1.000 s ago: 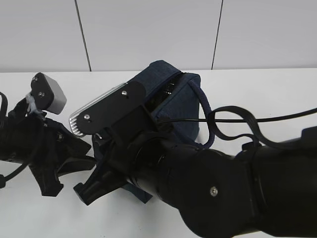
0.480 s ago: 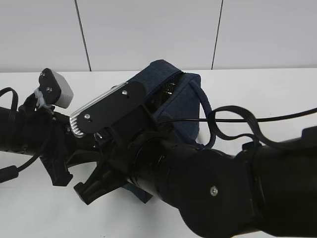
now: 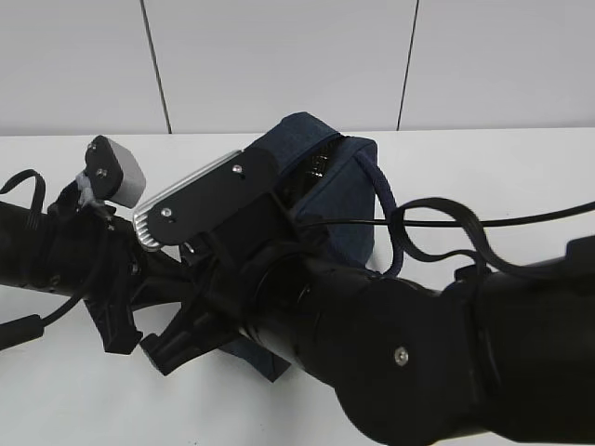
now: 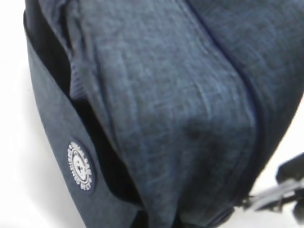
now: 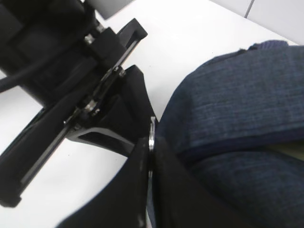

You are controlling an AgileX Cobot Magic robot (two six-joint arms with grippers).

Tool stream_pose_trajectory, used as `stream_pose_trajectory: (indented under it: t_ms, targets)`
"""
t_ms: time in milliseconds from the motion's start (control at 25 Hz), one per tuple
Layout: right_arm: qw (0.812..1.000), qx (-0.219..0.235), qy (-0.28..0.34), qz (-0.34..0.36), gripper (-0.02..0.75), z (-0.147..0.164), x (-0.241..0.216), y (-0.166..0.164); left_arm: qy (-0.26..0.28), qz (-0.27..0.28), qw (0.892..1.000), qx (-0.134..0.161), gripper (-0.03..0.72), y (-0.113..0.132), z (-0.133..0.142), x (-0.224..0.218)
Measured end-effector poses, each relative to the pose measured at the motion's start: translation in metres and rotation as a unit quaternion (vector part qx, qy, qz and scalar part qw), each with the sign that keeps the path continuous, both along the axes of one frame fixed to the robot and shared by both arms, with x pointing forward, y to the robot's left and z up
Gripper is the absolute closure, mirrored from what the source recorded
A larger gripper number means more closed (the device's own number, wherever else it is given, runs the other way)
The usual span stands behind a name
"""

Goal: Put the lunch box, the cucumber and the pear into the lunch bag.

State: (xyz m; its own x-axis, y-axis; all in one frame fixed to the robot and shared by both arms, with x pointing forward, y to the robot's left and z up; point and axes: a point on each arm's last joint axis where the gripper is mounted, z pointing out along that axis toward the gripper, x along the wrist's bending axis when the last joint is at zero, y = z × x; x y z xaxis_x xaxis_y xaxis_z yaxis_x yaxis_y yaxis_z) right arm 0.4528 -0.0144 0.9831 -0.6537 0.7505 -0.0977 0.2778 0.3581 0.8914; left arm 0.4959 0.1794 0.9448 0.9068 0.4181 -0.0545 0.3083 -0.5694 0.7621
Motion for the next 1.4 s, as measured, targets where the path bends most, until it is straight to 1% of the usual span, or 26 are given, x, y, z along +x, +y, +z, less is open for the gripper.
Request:
stream_pose_trajectory:
  t_ms: [120,320,400,440,520,720,1040,1400]
  targets:
    - [1.0,0.01,-0.008,-0.009,0.738,0.005,0.001,-0.001,0.0,0.0,1.0,0.0,0.676,0.0,0.0,0.0]
    - [0.999,0.038,-0.014,-0.022,0.738,0.023,0.004,0.0,0.0,0.001,1.0,0.0,0.676,0.0,0.0,0.0]
    - [0.997,0.054,-0.005,-0.05,0.738,0.03,0.011,-0.002,-0.001,0.002,1.0,0.0,0.678,0.0,0.0,0.001]
    - [0.997,0.054,-0.005,-0.05,0.738,0.03,0.011,-0.002,-0.001,0.002,1.0,0.0,0.678,0.0,0.0,0.001]
    - [0.995,0.067,0.004,-0.076,0.738,0.034,0.021,-0.007,-0.001,0.003,1.0,0.0,0.678,0.0,0.0,0.001]
    - [0.987,0.098,0.048,-0.115,0.738,0.043,0.05,-0.032,-0.001,0.004,1.0,0.0,0.679,0.0,0.0,0.001]
    - [0.982,0.124,0.084,-0.114,0.738,0.056,0.075,-0.052,-0.001,0.006,1.0,-0.002,0.679,0.0,0.001,0.001]
    - [0.981,0.147,0.078,-0.104,0.738,0.072,0.081,-0.048,-0.002,0.003,1.0,0.003,0.68,0.0,0.0,0.001]
